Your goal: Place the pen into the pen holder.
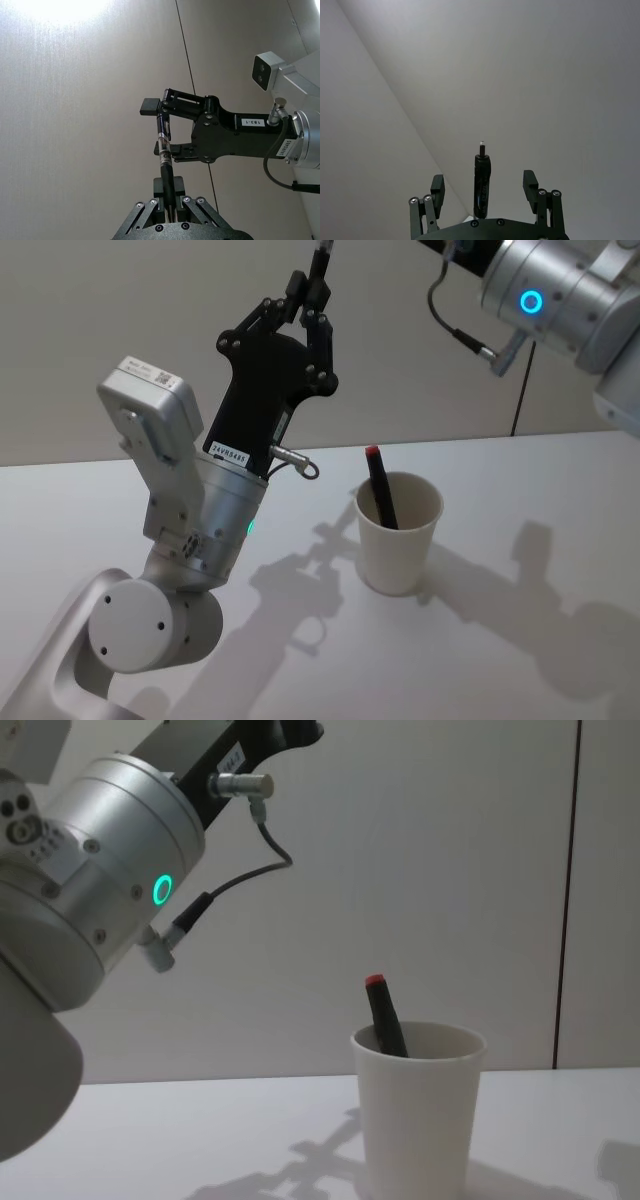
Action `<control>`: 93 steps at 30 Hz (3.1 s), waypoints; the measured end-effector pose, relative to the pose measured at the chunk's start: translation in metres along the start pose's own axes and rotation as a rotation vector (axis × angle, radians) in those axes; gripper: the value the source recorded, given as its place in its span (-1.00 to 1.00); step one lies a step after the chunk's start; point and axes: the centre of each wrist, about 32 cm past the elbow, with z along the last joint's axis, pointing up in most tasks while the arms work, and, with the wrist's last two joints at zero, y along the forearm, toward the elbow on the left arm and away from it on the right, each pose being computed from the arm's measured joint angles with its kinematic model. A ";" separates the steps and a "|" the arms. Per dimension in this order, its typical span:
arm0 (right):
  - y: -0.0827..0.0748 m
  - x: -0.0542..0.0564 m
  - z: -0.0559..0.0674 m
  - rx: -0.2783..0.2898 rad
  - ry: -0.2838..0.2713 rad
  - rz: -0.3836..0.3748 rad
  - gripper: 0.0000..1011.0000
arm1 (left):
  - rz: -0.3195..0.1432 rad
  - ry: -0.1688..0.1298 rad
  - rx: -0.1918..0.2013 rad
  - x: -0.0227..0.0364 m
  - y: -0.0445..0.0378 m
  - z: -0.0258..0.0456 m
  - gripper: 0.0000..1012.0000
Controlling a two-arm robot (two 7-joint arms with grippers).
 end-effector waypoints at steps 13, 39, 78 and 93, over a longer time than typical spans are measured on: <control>0.005 0.001 -0.003 -0.005 0.023 0.005 0.98 | 0.000 0.000 0.000 0.0000 0.0000 0.0000 -0.77; 0.008 0.002 -0.004 -0.001 0.037 0.003 0.05 | 0.000 0.000 0.000 0.0000 0.0000 0.0000 -0.77; 0.009 0.002 -0.004 0.000 0.038 0.003 -0.74 | 0.000 0.000 0.000 0.0000 0.0000 0.0000 -0.77; 0.009 0.002 -0.004 0.000 0.037 0.001 -0.74 | 0.000 0.000 -0.001 0.0000 0.0000 0.0000 -0.01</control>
